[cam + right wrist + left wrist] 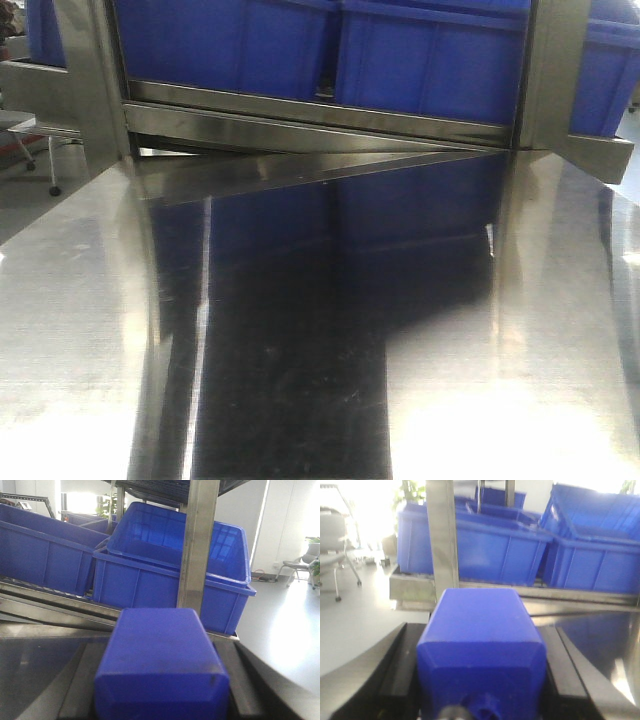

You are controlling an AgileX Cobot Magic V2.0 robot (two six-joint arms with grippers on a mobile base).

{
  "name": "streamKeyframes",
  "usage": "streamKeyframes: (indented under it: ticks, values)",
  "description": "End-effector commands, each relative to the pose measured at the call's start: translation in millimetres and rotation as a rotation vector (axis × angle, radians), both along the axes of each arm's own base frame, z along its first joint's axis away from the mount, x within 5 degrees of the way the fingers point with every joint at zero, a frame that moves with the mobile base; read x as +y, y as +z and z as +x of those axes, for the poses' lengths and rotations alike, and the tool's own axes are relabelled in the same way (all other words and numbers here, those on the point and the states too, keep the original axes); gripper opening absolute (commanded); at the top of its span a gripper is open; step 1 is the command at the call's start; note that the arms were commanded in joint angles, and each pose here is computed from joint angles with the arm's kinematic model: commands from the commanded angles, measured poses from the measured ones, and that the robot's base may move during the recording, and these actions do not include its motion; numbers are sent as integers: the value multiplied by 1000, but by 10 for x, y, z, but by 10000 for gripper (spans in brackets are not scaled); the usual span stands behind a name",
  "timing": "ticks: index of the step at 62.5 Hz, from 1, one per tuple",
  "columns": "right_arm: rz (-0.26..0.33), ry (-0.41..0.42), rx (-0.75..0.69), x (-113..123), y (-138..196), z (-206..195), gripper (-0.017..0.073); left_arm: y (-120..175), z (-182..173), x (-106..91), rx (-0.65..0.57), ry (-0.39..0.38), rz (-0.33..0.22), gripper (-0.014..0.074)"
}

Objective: Pick and sort blue part to right shelf
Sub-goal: 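Lift the blue part with the left gripper off the table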

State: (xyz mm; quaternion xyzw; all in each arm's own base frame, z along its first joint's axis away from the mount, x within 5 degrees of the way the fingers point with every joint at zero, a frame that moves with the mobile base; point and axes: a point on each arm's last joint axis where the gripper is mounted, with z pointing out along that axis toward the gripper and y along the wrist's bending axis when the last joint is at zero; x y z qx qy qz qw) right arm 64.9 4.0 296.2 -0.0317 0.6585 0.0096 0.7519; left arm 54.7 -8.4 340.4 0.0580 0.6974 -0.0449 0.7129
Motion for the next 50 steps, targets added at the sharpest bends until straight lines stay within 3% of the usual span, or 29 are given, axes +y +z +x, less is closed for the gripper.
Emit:
streamKeyframes:
  ticks: [1, 50]
  values:
    - [-9, -11, -115, -7, 179, -29, 356, 175, -50, 10, -124, 4, -17, 386]
    - [-9, -11, -115, -7, 179, -29, 356, 176, -55, 10, -126, 4, -17, 386]
